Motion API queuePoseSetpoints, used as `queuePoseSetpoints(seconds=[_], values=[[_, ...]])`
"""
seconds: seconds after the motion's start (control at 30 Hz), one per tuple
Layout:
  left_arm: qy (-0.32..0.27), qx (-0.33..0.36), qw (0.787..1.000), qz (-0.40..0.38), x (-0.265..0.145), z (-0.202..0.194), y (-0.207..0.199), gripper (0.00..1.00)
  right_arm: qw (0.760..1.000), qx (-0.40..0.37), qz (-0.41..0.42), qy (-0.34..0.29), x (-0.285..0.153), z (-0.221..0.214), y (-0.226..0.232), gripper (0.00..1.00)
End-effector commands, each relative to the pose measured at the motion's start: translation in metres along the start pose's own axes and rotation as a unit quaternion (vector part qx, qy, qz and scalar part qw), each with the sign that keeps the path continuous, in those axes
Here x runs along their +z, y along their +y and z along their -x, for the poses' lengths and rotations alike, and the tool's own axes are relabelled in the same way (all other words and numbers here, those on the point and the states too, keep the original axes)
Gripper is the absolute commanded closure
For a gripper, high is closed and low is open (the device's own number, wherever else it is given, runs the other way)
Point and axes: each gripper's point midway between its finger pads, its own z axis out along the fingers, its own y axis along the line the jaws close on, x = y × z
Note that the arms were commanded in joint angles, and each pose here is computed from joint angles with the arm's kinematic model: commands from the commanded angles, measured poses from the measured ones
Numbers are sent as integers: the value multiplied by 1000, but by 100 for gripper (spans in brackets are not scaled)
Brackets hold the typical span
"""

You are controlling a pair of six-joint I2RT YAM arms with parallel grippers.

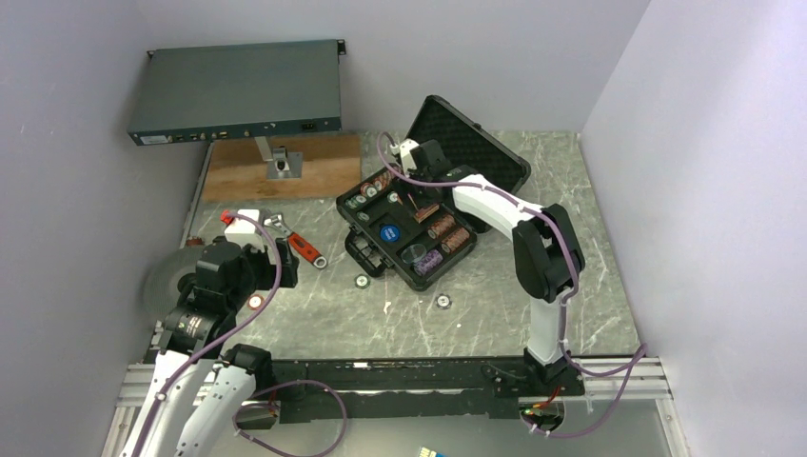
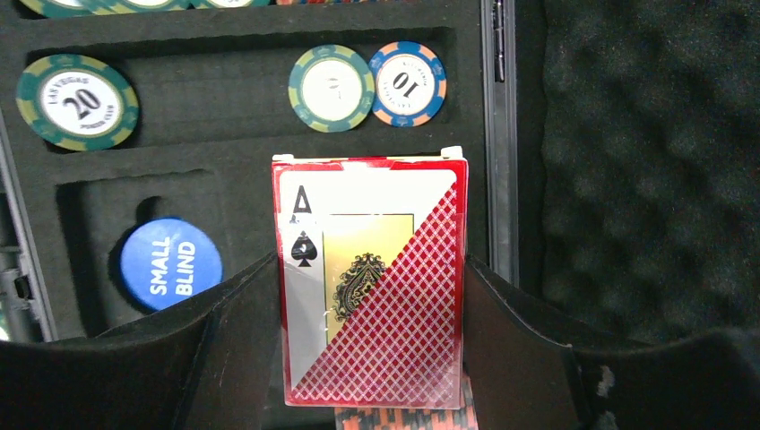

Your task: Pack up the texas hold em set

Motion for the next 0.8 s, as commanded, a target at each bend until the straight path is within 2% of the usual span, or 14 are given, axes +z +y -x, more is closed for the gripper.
queuePoseSetpoints(seconds=[0.0, 0.2, 0.77], values=[[-19, 3, 1000, -10, 2, 11, -4, 0, 998, -20, -9, -53, -3, 37, -10, 80], [-15, 3, 1000, -8, 3, 10, -3, 0, 998, -23, -31, -41, 6, 30, -23, 81], [-10, 3, 1000, -7, 5, 9, -3, 0, 999, -8, -35, -13, 17, 4, -26, 81]])
